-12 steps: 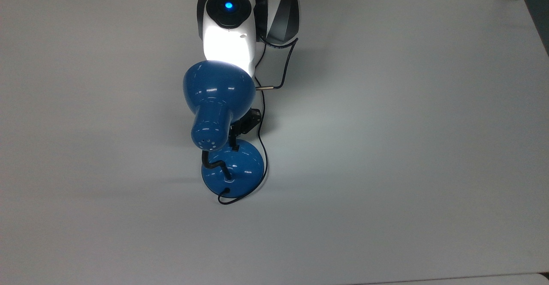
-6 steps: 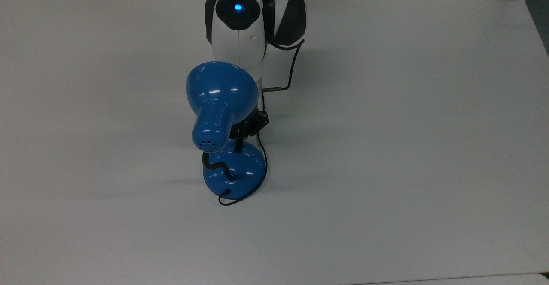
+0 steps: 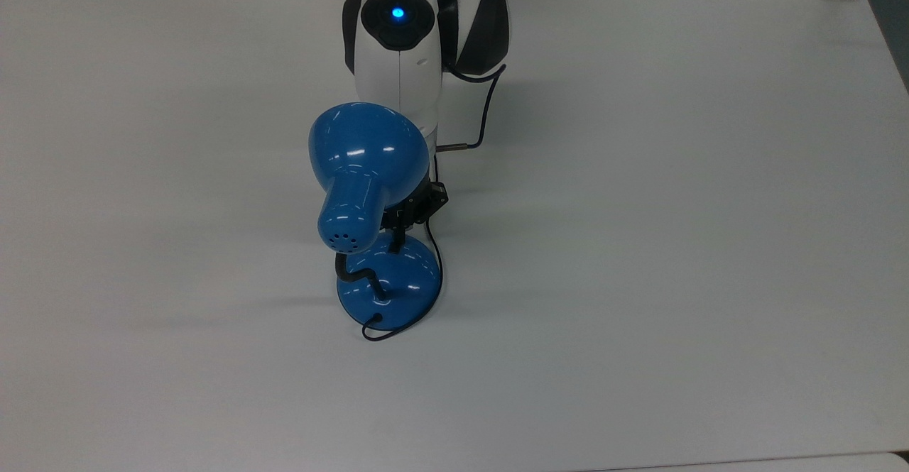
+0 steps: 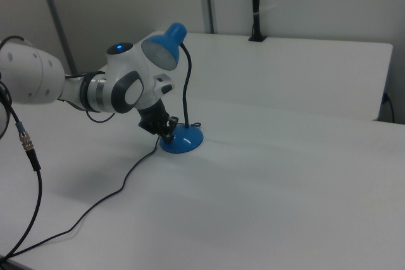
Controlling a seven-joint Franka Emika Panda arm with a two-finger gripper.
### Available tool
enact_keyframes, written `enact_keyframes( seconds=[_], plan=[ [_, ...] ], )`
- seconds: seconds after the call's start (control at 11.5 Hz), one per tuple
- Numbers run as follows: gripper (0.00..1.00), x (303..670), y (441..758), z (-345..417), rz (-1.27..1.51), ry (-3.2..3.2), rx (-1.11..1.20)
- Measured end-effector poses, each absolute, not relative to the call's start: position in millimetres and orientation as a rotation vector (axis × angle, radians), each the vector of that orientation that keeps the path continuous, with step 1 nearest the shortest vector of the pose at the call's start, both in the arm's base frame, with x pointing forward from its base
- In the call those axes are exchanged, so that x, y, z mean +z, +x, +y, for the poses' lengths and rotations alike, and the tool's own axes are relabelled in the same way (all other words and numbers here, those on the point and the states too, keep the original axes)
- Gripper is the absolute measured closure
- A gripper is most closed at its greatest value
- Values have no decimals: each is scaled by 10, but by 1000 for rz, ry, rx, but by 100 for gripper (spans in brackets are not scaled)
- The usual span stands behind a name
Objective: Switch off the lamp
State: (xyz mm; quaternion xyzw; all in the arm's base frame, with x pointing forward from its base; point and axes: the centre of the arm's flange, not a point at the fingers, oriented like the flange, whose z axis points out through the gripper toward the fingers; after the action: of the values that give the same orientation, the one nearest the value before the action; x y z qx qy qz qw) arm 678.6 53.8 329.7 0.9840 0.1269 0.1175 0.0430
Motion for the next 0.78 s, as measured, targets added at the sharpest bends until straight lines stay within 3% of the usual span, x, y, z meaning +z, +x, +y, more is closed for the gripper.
enact_keyframes(
  seconds=[0.26, 0.52, 0.7, 0.78],
  plan=[
    [99, 3393, 6625, 507, 305, 3042, 243],
    [97, 4361, 6131, 424, 254, 3081, -19],
    [86, 4971, 5771, 290, 221, 3100, -86],
    [71, 5218, 5632, 191, 197, 3108, -89]
  ],
)
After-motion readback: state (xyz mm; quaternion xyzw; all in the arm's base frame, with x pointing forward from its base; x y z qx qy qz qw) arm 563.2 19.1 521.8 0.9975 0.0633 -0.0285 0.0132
